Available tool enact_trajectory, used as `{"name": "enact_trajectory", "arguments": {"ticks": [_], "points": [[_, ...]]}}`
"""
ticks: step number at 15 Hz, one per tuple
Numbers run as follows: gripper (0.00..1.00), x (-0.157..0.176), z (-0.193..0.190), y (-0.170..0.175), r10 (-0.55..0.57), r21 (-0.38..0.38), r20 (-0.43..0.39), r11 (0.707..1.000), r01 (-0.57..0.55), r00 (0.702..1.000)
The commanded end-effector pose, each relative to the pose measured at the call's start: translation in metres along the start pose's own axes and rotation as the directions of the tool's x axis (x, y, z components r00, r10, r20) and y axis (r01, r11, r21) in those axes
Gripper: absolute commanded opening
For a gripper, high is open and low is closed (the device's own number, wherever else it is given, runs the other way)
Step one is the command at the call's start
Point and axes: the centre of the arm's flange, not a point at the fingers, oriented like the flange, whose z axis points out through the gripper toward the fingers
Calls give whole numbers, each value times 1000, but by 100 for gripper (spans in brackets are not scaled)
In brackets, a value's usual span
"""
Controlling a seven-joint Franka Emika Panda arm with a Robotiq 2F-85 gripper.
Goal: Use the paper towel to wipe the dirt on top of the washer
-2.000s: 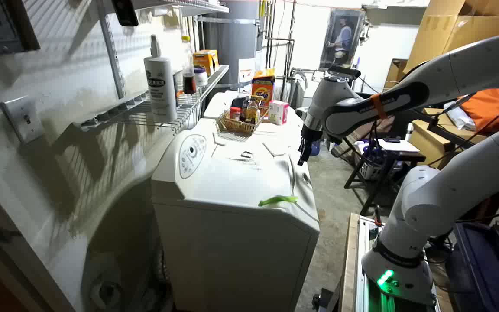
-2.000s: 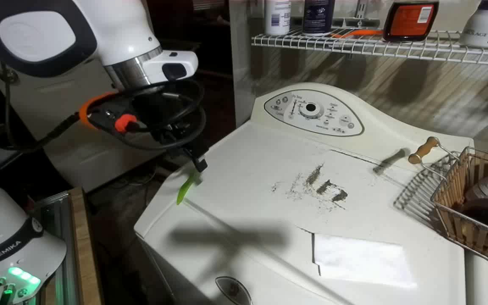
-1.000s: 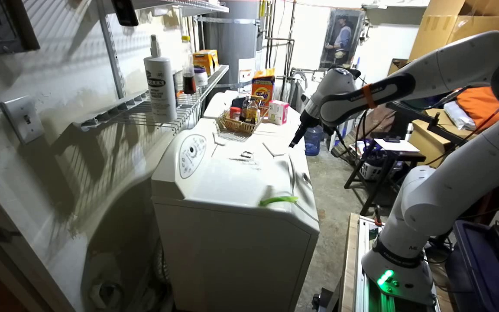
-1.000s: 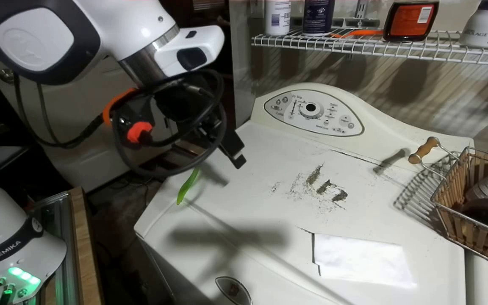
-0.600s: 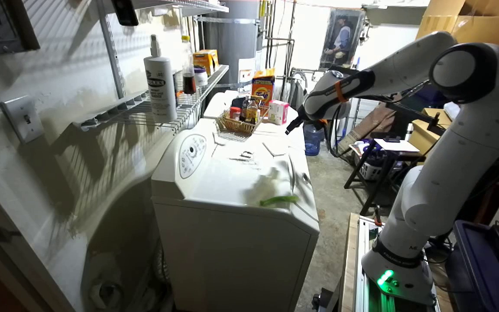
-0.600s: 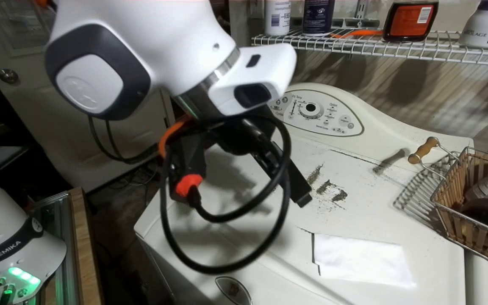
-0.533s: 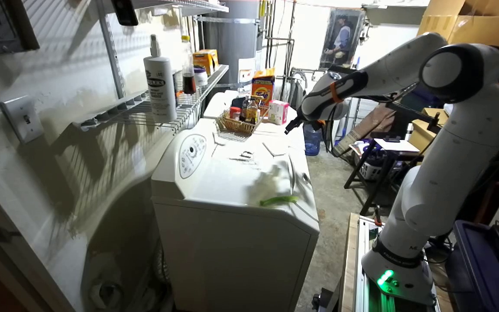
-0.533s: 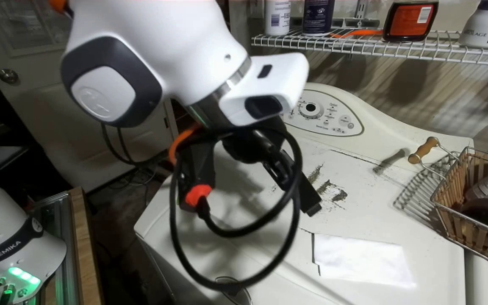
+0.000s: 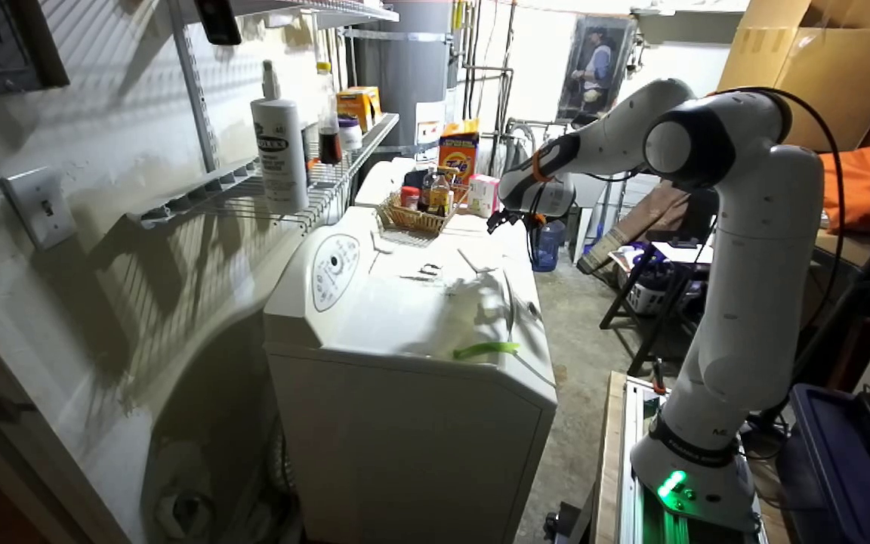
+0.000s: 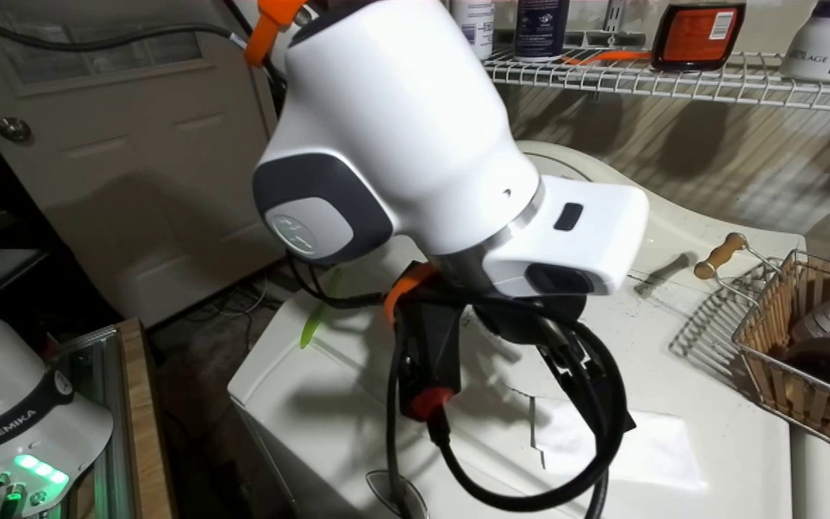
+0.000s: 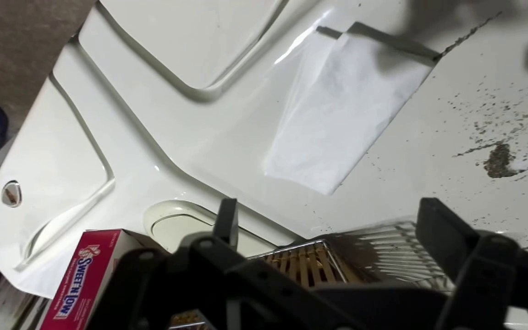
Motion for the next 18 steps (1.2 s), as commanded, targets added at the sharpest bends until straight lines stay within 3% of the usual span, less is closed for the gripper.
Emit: {"name": "enact_trajectory", "arguments": {"ticks": [1, 8, 14, 18], "points": [[100, 1, 0, 0, 1, 0, -1, 1000, -1, 1000], [100, 18, 51, -1, 49, 57, -15, 997, -48, 999], [99, 25, 89, 19, 96, 34, 9, 995, -96, 995], [89, 21, 117, 18, 76, 48, 51, 996, -79, 996]]}}
